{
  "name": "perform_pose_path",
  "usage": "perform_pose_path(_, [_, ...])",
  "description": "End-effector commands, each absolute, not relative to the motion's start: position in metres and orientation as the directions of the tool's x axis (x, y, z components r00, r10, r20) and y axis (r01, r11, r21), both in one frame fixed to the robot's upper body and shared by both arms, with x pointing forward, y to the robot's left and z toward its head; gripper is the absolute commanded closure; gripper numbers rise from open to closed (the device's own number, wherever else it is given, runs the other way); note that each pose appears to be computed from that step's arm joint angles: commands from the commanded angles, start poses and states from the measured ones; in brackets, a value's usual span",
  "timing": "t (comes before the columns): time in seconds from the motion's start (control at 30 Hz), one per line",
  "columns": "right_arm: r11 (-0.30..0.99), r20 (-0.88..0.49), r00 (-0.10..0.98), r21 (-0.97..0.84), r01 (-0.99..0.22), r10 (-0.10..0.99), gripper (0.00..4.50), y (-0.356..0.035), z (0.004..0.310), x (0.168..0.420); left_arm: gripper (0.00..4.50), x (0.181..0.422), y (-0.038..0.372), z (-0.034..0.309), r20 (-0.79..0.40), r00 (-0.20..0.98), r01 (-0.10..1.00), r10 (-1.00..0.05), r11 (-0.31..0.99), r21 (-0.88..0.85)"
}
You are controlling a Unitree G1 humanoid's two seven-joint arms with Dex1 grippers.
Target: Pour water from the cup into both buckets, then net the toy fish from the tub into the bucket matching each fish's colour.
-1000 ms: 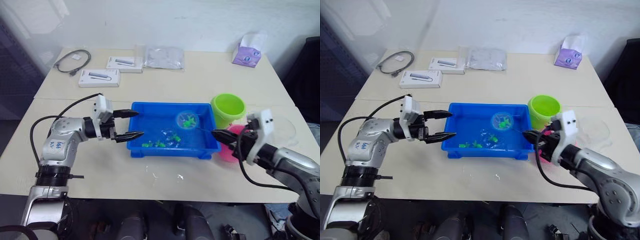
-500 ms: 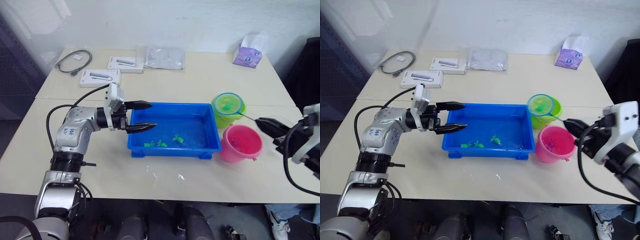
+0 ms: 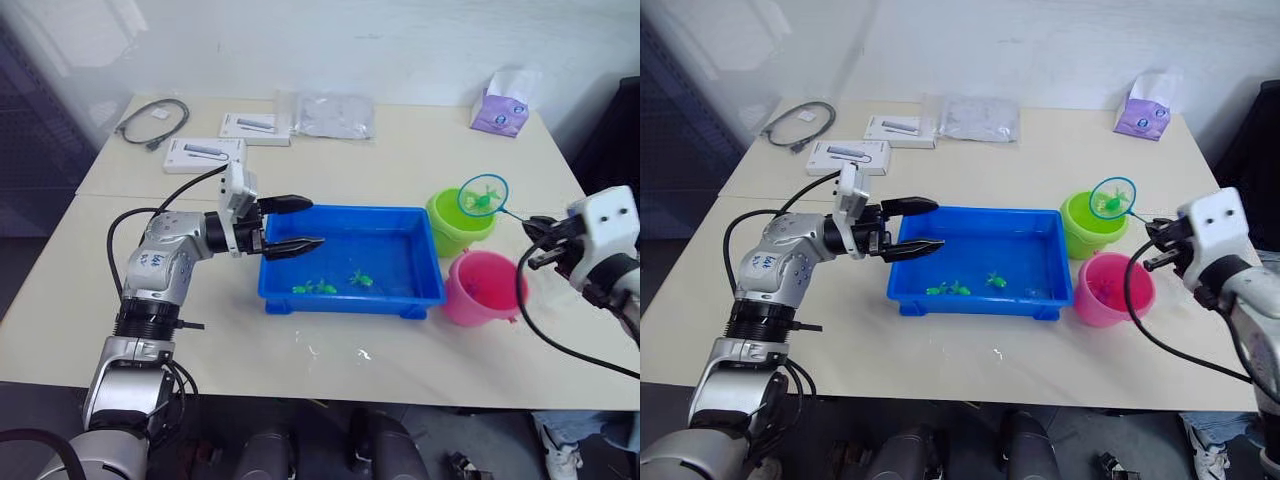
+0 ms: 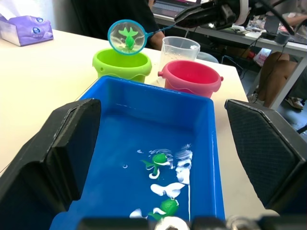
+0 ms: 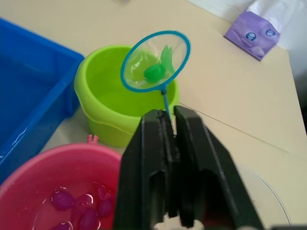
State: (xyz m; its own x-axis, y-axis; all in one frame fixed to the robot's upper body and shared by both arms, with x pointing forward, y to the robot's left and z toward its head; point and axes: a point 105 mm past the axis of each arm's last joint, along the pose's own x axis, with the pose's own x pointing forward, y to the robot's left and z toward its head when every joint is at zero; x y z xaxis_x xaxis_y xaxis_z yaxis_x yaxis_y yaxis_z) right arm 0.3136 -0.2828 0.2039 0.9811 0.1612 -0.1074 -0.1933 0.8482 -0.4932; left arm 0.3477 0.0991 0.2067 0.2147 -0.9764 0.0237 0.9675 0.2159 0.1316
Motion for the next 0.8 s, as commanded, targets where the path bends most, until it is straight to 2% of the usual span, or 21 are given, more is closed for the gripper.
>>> perform_pose_path(0.03, [0.707,0.002,0.985,-0.697,-0.122,0.173,4.50,-0.284,0.222,0.314,0.05,0.345,0.101,0.216,0.034,0.218,0.958,-0.975,0.221,0.181])
perform_pose_path(0.1, [0.633,0.014,0.980,-0.765,-0.117,0.197,4.50,-0.283,0.221,0.314,0.05,0.343,0.103,0.215,0.032,0.220,0.958,-0.975,0.222,0.183])
perform_pose_path(0.17, [0.411,0.010,0.969,-0.907,-0.096,0.249,4.50,-0.278,0.220,0.310,0.05,0.342,0.107,0.212,0.019,0.224,0.956,-0.975,0.223,0.189])
perform_pose_path(0.23, [0.249,-0.016,0.960,-0.964,-0.089,0.278,4.50,-0.277,0.216,0.307,0.05,0.341,0.109,0.210,0.012,0.228,0.955,-0.974,0.226,0.192])
perform_pose_path(0.37, [0.112,-0.011,0.965,-0.993,-0.041,0.261,4.50,-0.287,0.211,0.307,0.05,0.341,0.111,0.208,0.014,0.234,0.953,-0.972,0.232,0.195])
perform_pose_path(0.47, [0.159,0.044,0.952,-0.987,-0.005,0.302,4.50,-0.282,0.219,0.306,0.05,0.341,0.112,0.206,0.014,0.234,0.952,-0.972,0.232,0.199])
perform_pose_path(0.57, [0.472,0.193,0.907,-0.882,-0.007,0.374,4.50,-0.260,0.248,0.304,0.05,0.342,0.117,0.203,0.007,0.243,0.948,-0.970,0.239,0.208])
perform_pose_path(0.6, [0.525,0.202,0.893,-0.850,-0.045,0.402,4.50,-0.253,0.253,0.303,0.05,0.342,0.120,0.202,0.005,0.246,0.947,-0.969,0.242,0.212])
perform_pose_path(0.63, [0.558,0.169,0.871,-0.819,-0.136,0.461,4.50,-0.241,0.254,0.301,0.05,0.342,0.123,0.201,0.002,0.251,0.945,-0.968,0.245,0.216])
perform_pose_path(0.73, [0.526,0.047,0.802,-0.778,-0.344,0.595,4.50,-0.210,0.251,0.293,0.05,0.341,0.135,0.196,-0.029,0.256,0.943,-0.966,0.243,0.229])
perform_pose_path(0.8, [0.514,-0.048,0.793,-0.738,-0.438,0.607,4.50,-0.201,0.242,0.292,0.05,0.338,0.142,0.189,-0.076,0.244,0.949,-0.967,0.222,0.225])
